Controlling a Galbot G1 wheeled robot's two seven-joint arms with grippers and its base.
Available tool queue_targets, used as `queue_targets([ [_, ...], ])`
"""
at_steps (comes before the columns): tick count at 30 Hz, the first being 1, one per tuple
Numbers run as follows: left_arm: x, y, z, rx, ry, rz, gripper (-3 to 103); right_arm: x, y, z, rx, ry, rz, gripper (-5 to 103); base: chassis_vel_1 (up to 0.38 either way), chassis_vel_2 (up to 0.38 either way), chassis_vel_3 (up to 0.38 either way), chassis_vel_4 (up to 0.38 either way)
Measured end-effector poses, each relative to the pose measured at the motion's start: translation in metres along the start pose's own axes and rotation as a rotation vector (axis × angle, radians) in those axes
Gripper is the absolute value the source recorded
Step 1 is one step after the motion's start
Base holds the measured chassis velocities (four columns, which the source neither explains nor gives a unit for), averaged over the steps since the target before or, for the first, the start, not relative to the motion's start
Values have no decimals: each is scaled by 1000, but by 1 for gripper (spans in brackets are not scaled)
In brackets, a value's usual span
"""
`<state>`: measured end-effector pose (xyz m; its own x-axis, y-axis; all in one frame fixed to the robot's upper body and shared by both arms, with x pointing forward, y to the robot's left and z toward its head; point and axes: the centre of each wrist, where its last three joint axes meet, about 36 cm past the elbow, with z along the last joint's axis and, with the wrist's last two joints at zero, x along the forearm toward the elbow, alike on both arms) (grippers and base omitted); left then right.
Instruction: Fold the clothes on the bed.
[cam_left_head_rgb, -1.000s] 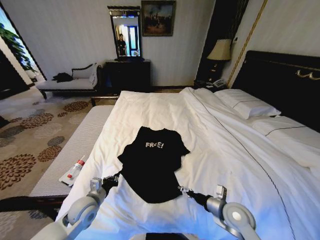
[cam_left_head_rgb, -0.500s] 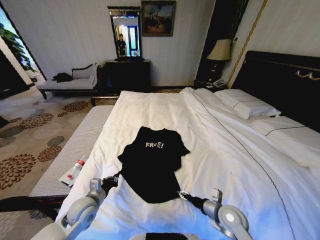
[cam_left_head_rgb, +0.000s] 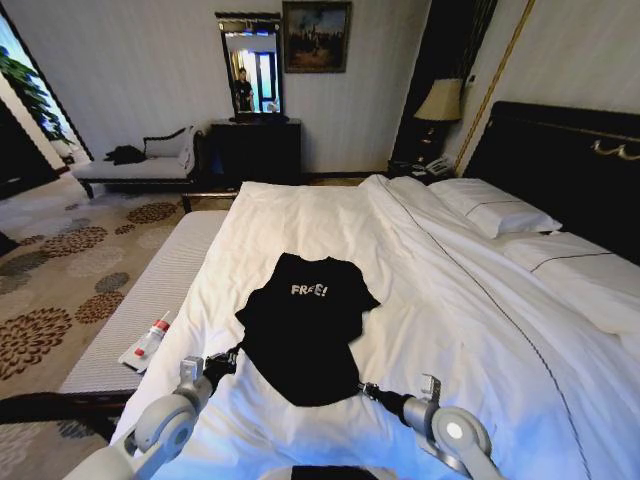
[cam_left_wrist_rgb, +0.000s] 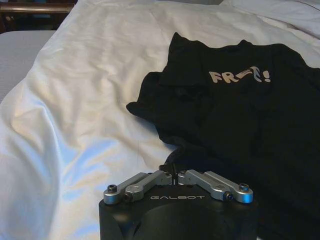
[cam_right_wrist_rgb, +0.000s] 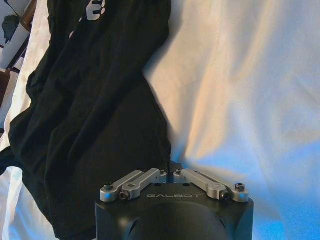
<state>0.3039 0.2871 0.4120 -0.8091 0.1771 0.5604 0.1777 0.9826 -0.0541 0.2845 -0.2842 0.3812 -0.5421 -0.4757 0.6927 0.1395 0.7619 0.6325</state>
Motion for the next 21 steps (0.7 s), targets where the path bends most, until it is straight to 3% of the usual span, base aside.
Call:
queue_targets([
  [10,0,0,-1,5,-5,-5,0,6,5,0,12,-12,-2,0,0,0,0,0],
  [15,6,-9,-5,44,-16,-42,0,19,13,6,35,-30,0,0,0,0,0,0],
  [21,37,-16,-3,62,-5,-85,0,50,28,18,77,-40,52,0,0,0,0,0],
])
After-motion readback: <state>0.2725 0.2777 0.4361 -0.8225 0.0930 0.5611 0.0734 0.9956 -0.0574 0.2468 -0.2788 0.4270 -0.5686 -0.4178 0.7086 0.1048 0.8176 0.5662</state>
